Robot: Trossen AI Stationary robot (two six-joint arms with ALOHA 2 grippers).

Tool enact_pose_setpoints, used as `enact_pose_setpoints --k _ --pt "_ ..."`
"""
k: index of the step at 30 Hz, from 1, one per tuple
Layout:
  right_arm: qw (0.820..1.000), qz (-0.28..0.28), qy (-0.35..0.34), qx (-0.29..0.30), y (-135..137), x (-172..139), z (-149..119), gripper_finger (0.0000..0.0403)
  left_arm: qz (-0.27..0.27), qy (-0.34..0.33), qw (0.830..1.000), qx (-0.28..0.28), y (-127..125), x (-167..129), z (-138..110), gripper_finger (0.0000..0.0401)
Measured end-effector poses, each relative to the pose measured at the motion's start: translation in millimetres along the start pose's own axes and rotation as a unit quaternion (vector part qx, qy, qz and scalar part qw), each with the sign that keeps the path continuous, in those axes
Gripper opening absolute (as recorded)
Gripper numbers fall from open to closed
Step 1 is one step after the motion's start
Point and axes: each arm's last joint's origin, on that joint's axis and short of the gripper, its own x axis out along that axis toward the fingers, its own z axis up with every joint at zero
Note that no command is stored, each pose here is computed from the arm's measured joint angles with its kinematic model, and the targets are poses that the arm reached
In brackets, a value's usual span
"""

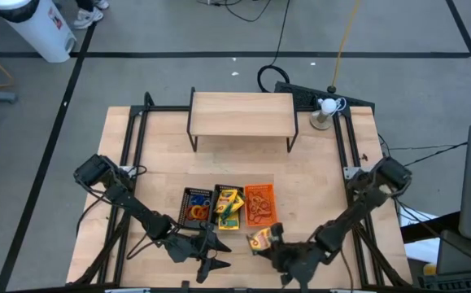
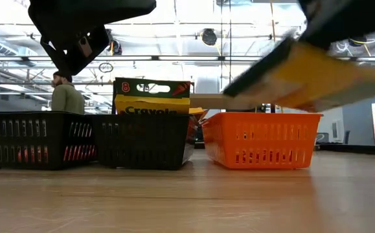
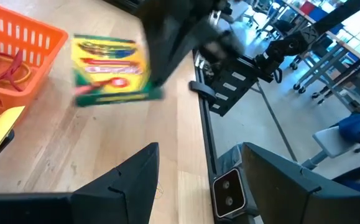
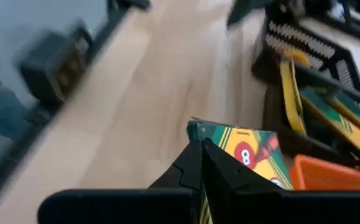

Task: Pick & Place Office Desk Supplies
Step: Put the crayon box into the right black bin

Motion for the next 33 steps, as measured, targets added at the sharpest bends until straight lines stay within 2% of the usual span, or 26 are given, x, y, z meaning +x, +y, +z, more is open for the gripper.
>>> enact_pose_setpoints --k 5,11,13,18,22,25,29,33 --pt "0.998 -0.009 -0.057 0.009 -1 -25 21 0.0 0.0 0.0 1.0 -0.001 0 0 0 0.023" --pt "0.998 -0.014 -0.066 -0.022 -6 -33 27 0.0 0.003 -0.002 1.0 0.004 0 0 0 0.023" --pt "0.998 0.01 -0.059 -0.035 -11 -29 27 0.0 0.009 -0.007 1.0 0.022 1 0 1 0.023" --pt "0.996 0.059 -0.03 -0.054 -32 -12 27 0.0 0.081 -0.062 0.994 0.048 5 0 5 0.023" --pt "0.994 0.088 -0.017 -0.056 -57 2 28 0.0 0.117 -0.08 0.985 0.104 4 -4 11 0.023" --pt "0.993 0.106 -0.013 -0.054 -72 10 28 0.0 0.131 -0.075 0.98 0.129 0 -16 21 0.023" --pt "0.99 0.122 -0.013 -0.061 -90 18 29 0.0 0.154 -0.038 0.976 0.15 -7 -45 34 0.023" --pt "0.988 0.136 -0.012 -0.067 -107 24 28 0.0 0.198 -0.037 0.965 0.165 -7 -78 34 0.023"
